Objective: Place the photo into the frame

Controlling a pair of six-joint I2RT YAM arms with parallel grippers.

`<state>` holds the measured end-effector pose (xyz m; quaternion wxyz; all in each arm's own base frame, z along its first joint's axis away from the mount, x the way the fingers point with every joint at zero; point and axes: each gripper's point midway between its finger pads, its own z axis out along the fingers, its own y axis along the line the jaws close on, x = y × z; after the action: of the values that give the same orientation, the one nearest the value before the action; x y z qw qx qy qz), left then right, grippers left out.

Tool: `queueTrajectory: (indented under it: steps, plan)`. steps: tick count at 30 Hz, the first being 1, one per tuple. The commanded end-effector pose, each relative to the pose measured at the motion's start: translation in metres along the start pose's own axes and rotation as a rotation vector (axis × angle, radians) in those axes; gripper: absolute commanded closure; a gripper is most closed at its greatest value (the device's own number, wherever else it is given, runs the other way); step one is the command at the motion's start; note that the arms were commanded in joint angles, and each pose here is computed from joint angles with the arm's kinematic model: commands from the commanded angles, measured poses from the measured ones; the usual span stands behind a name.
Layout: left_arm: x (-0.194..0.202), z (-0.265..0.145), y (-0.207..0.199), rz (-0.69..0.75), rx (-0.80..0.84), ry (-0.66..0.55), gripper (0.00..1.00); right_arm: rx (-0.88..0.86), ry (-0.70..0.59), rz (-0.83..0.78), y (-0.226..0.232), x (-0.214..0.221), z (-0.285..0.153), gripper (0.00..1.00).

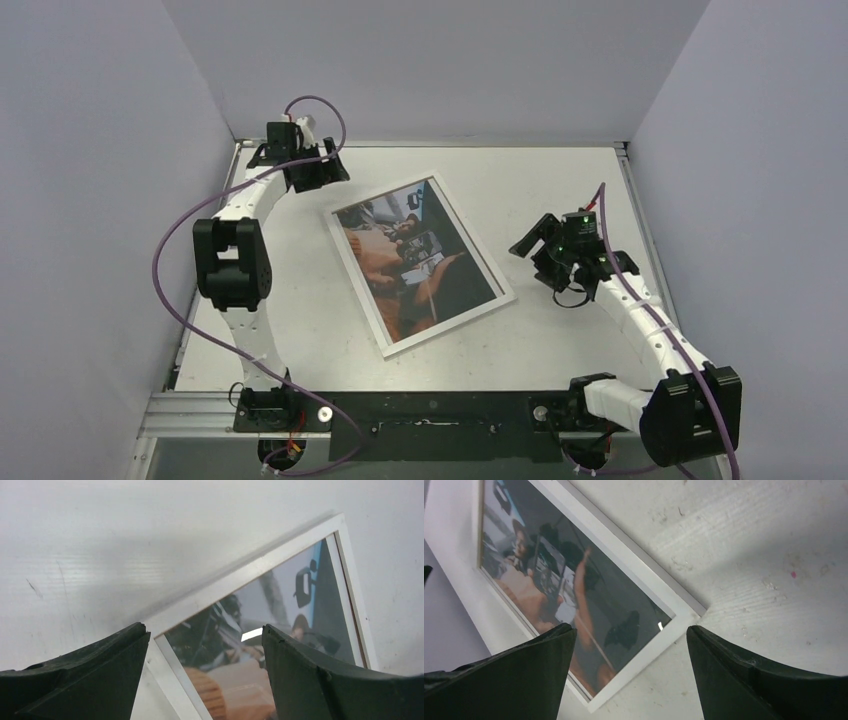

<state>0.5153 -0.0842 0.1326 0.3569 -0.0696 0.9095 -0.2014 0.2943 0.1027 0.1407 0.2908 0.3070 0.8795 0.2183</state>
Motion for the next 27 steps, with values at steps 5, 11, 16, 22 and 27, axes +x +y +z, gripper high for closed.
queueTrajectory:
  steps: [5,11,16,22,27]
  plan:
    - [-0.023,0.048,0.012,0.1,0.067,-0.033,0.19,-0.007,0.18,0.083,-0.028,0.057,0.018,0.17]
    - [-0.023,0.069,0.024,0.126,0.048,-0.045,0.2,-0.024,0.292,0.095,-0.037,0.082,0.034,0.16]
    - [-0.013,0.082,0.025,0.144,0.107,0.002,0.2,-0.029,0.384,0.071,-0.038,0.096,0.044,0.17]
    - [0.015,0.079,0.021,0.19,0.179,0.085,0.23,-0.036,0.397,0.07,-0.039,0.1,0.054,0.17]
    - [0.02,0.072,0.021,0.216,0.185,0.103,0.24,0.004,0.363,-0.03,-0.041,0.093,0.061,0.17]
